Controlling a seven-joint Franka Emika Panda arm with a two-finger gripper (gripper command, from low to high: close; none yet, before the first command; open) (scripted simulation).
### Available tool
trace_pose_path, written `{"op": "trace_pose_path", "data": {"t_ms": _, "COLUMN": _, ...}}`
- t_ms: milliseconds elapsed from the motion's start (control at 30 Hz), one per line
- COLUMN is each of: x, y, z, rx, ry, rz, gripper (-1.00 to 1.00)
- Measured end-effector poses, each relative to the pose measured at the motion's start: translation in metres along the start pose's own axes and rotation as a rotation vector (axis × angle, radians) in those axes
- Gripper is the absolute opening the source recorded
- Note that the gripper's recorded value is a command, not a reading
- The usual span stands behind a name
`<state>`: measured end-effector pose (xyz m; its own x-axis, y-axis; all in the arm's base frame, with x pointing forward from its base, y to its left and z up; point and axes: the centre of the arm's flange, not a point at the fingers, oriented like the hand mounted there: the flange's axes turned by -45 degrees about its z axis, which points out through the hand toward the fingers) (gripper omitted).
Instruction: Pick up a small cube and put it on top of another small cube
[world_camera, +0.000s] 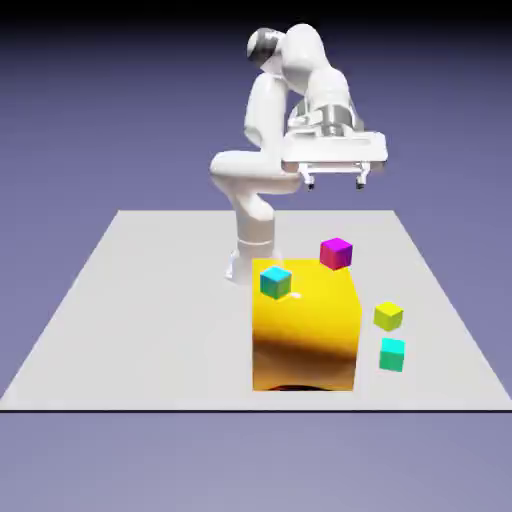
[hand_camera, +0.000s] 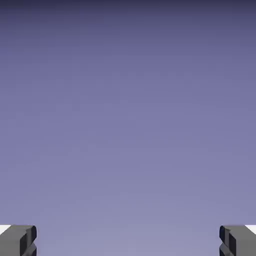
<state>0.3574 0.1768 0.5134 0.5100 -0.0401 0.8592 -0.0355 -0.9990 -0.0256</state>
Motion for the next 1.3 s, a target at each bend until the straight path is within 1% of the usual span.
{"op": "trace_pose_path", "data": {"t_ms": 167, "x": -0.019, "y": -0.046, "z": -0.003, "rx": -0.004, "ry": 0.034, "rz": 0.013, "gripper": 0.00}}
{"op": "trace_pose_path", "data": {"t_ms": 367, "x": -0.055, "y": -0.096, "z": 0.003, "rx": -0.013, "ry": 0.055, "rz": 0.025, "gripper": 0.00}}
{"op": "trace_pose_path", "data": {"t_ms": 733, "x": -0.156, "y": -0.161, "z": 0.040, "rx": -0.051, "ry": 0.040, "rz": 0.045, "gripper": 0.00}}
{"op": "trace_pose_path", "data": {"t_ms": 1000, "x": -0.254, "y": -0.178, "z": 0.082, "rx": -0.109, "ry": -0.012, "rz": 0.067, "gripper": 0.00}}
{"op": "trace_pose_path", "data": {"t_ms": 1267, "x": -0.364, "y": -0.162, "z": 0.124, "rx": -0.200, "ry": -0.092, "rz": 0.103, "gripper": 0.00}}
{"op": "trace_pose_path", "data": {"t_ms": 1300, "x": -0.371, "y": -0.160, "z": 0.132, "rx": -0.204, "ry": -0.093, "rz": 0.105, "gripper": 0.00}}
